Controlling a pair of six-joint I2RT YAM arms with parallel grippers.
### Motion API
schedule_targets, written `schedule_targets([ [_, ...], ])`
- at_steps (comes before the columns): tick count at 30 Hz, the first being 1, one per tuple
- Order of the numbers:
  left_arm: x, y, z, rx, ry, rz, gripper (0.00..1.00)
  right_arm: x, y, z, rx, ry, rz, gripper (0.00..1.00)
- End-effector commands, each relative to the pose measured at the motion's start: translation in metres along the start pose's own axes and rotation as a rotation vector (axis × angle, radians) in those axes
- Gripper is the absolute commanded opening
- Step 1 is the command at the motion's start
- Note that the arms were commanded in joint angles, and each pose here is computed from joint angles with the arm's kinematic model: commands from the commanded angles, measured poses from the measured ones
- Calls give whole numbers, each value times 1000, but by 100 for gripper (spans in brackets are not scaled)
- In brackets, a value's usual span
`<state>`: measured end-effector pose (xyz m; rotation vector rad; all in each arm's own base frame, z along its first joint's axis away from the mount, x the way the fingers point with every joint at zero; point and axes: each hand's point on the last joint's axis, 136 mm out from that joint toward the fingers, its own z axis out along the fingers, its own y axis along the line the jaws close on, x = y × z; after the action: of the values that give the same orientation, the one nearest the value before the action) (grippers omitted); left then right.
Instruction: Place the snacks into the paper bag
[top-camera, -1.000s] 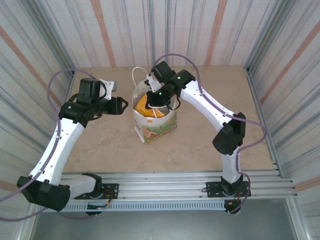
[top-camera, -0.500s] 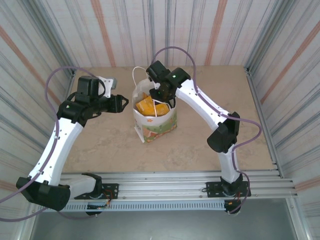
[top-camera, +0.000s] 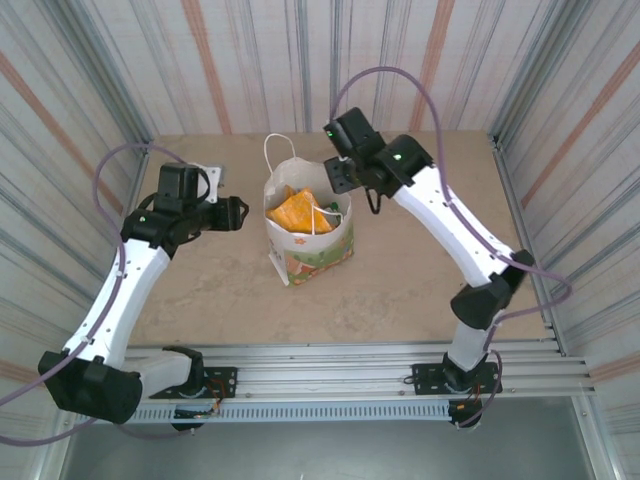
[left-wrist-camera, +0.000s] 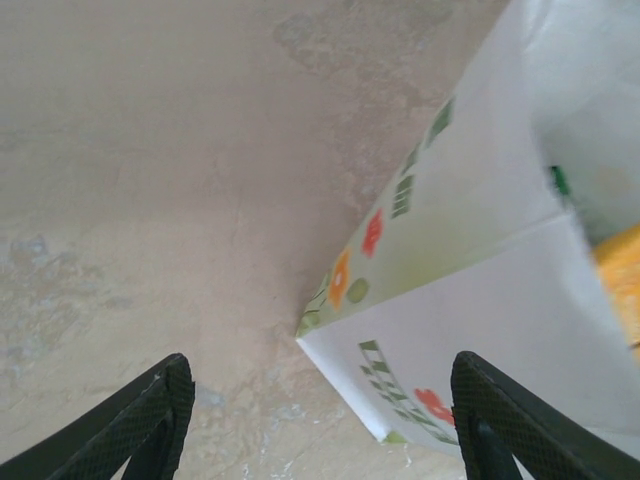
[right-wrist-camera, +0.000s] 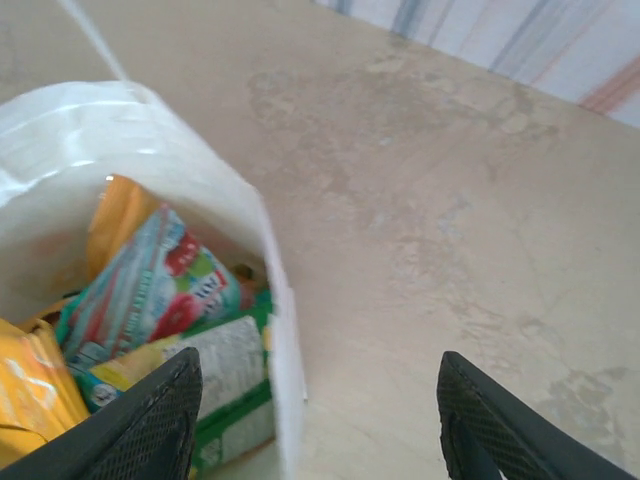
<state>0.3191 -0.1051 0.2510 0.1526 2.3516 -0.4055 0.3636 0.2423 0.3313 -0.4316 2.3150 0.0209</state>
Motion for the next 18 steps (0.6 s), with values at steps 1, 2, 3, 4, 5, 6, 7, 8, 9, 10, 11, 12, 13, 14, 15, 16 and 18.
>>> schedule_targets([
  [1,-12,3,-5,1,-83,-10,71,4,-23,-5,2,-24,47,62],
  [2,-13,-2,-5,30,-83,2,70,6,-23,-7,-29,-30,63,62],
  [3,-14,-10,-6,73,-83,18,68,8,-23,-10,-59,-36,84,61],
  [4,-14,-17,-8,114,-82,29,66,13,-23,-9,-85,-32,99,61],
  [5,-16,-28,-12,168,-93,49,64,17,-20,-8,-117,-30,108,60],
  [6,-18,-36,-17,211,-107,66,62,19,-17,-9,-157,-37,119,60],
  [7,-20,-44,-22,246,-131,87,59,22,-13,-10,-197,-42,125,59],
  [8,-23,-52,-28,278,-160,110,55,25,-10,-12,-231,-43,131,59],
  [9,-26,-60,-34,312,-183,139,51,27,-8,-13,-262,-42,139,59],
  [10,-28,-71,-41,348,-208,180,47,30,-6,-14,-290,-39,149,58],
  [11,-29,-81,-48,375,-227,224,44,33,-5,-15,-309,-37,159,58],
  [12,-28,-90,-53,396,-232,260,41,35,-5,-15,-322,-34,164,58],
  [13,-27,-99,-58,418,-231,300,38,38,-5,-15,-332,-32,168,58],
  [14,-25,-108,-60,433,-218,330,36,40,-5,-16,-336,-33,169,57],
  [15,-22,-114,-60,443,-200,355,33,42,-5,-16,-338,-29,170,57],
  [16,-19,-119,-60,446,-177,379,31,44,-5,-16,-340,-25,170,57],
  [18,-12,-125,-54,437,-119,410,27,49,-6,-15,-341,-17,172,57],
])
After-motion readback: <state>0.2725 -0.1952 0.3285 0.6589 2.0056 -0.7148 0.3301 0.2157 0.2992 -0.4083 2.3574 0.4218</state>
